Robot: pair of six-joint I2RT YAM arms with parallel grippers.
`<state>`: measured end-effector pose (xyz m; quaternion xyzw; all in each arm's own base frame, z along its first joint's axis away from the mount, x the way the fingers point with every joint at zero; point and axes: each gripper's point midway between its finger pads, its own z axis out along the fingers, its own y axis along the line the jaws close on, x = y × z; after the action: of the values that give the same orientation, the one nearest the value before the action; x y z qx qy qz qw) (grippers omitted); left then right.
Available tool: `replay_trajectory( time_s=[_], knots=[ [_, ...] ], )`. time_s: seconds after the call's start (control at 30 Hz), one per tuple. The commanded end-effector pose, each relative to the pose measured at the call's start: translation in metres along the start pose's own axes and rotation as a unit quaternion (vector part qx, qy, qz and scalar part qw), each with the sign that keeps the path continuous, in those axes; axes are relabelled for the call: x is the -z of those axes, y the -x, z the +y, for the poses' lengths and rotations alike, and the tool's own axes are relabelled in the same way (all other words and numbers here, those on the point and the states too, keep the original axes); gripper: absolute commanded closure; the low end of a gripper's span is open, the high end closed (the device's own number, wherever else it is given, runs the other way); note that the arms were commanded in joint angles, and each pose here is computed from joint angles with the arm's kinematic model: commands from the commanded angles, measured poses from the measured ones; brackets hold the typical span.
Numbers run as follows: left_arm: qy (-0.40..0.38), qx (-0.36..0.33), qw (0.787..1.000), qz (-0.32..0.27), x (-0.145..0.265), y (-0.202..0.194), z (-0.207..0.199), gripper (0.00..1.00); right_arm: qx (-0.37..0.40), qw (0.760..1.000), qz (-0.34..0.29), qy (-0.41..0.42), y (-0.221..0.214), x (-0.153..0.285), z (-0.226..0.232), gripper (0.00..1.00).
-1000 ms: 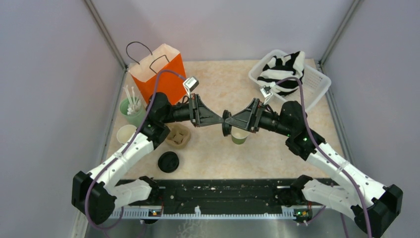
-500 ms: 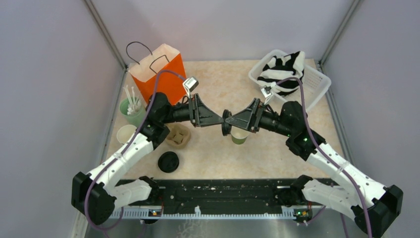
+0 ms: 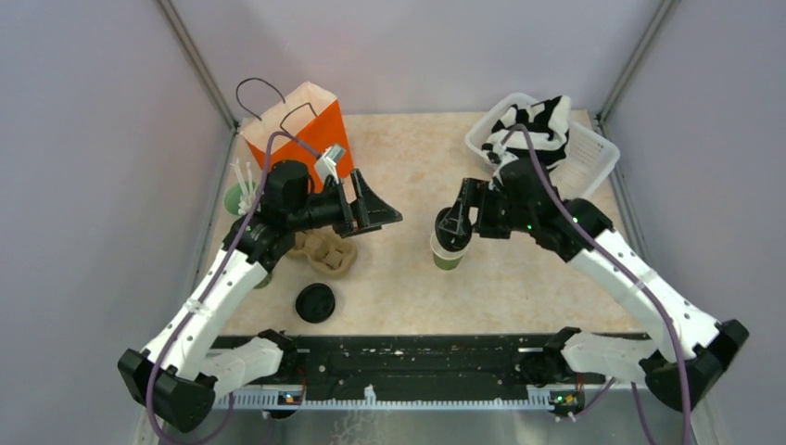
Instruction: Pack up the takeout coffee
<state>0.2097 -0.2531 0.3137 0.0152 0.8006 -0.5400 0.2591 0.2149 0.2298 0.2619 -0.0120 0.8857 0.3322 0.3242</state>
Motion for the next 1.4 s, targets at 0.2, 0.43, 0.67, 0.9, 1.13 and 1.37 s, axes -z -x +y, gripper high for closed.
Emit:
replay_trajectory(
  time_s=[0.2, 0.43, 0.67, 0.9, 1.13, 1.37],
  knots=[
    [0.185, -0.123, 0.975, -0.011, 0.014, 0.028, 0.054, 0.01, 0.199, 0.931, 0.148, -0.267, -0.002, -0.031, -0.059, 0.20],
    [0.246, -0.185, 0.950, -0.048, 0.028, 0.051, 0.068, 0.01, 0.222, 0.914, 0.185, -0.285, -0.010, -0.067, -0.063, 0.19],
    [0.249, -0.194, 0.948, -0.047, 0.027, 0.049, 0.075, 0.01, 0.231, 0.912, 0.200, -0.275, -0.013, -0.087, -0.061, 0.16],
    [0.248, -0.190, 0.949, -0.042, 0.024, 0.047, 0.079, 0.01, 0.232, 0.912, 0.206, -0.269, -0.016, -0.090, -0.061, 0.15],
    [0.250, -0.195, 0.948, -0.034, 0.022, 0.048, 0.079, 0.01, 0.221, 0.924, 0.184, -0.252, -0.009, -0.089, -0.052, 0.14],
    [0.186, -0.175, 0.964, 0.069, -0.014, 0.019, 0.086, 0.01, 0.108, 0.975, 0.111, -0.161, 0.016, -0.056, -0.044, 0.14]
  ],
)
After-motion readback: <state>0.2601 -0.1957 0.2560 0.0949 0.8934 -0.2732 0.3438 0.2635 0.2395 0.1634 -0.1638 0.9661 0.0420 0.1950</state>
